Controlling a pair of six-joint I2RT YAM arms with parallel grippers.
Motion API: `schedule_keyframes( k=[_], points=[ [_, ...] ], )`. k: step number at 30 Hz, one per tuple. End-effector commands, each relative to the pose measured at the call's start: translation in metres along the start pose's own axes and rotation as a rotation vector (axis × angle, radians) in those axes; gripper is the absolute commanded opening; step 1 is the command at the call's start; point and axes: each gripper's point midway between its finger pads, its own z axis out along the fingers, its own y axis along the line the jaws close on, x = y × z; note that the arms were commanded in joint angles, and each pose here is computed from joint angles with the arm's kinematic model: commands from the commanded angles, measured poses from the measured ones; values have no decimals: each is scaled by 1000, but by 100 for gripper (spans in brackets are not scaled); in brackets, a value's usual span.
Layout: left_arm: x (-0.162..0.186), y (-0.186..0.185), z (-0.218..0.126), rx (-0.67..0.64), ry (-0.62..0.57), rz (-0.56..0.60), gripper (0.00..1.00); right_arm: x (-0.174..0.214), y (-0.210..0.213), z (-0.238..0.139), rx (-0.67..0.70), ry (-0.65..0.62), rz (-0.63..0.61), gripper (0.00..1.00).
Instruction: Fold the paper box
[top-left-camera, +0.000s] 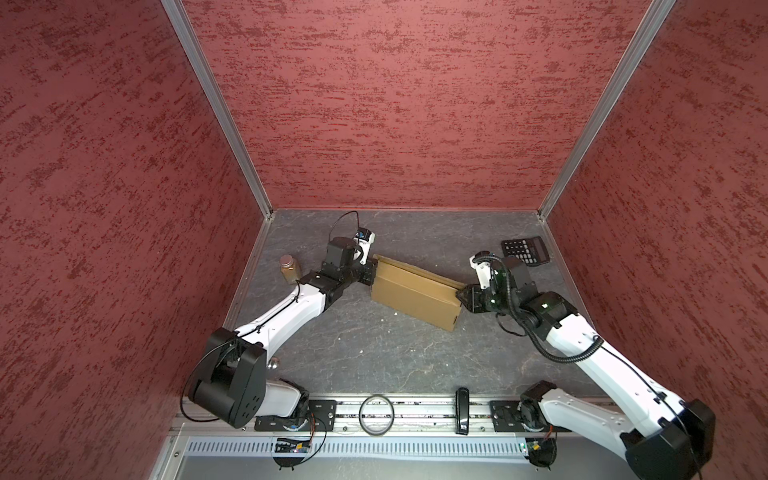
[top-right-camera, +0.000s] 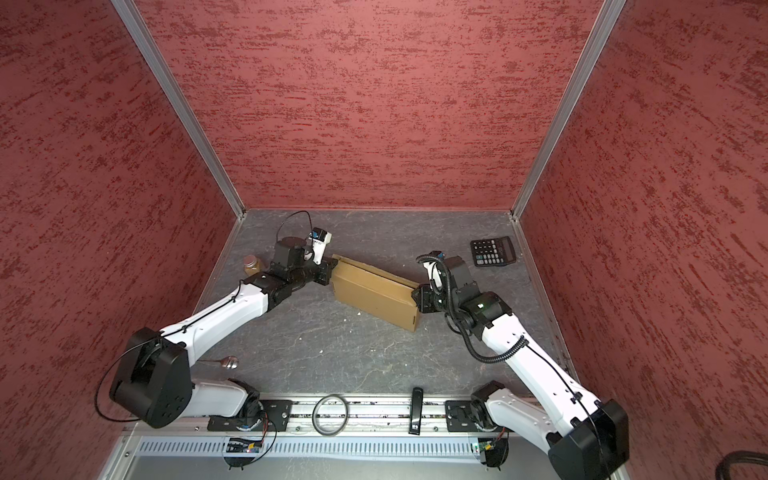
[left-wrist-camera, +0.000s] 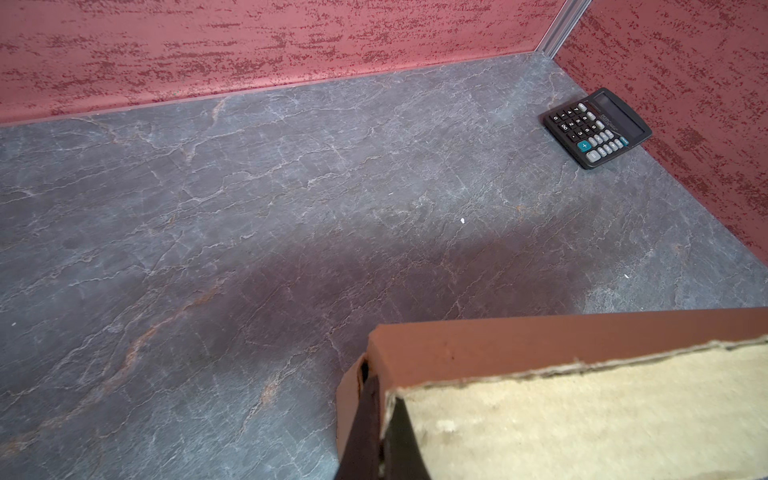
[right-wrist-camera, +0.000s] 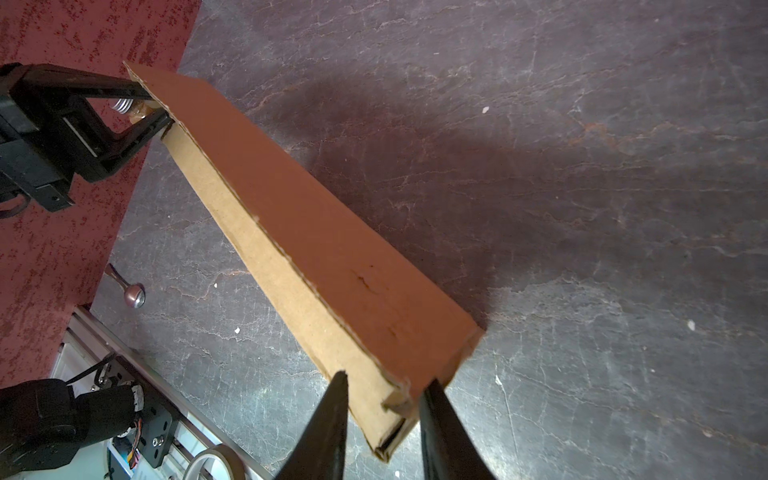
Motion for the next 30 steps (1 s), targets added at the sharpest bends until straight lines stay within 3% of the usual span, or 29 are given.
schedule_keyframes(
  k=[1,30],
  points=[
    [30,-13,2,54,98,7,0,-22,23,-8,-81,-59,-28,31],
    [32,-15,1,54,102,18,0,-23,24,-9,-85,-61,-33,31]
  ],
)
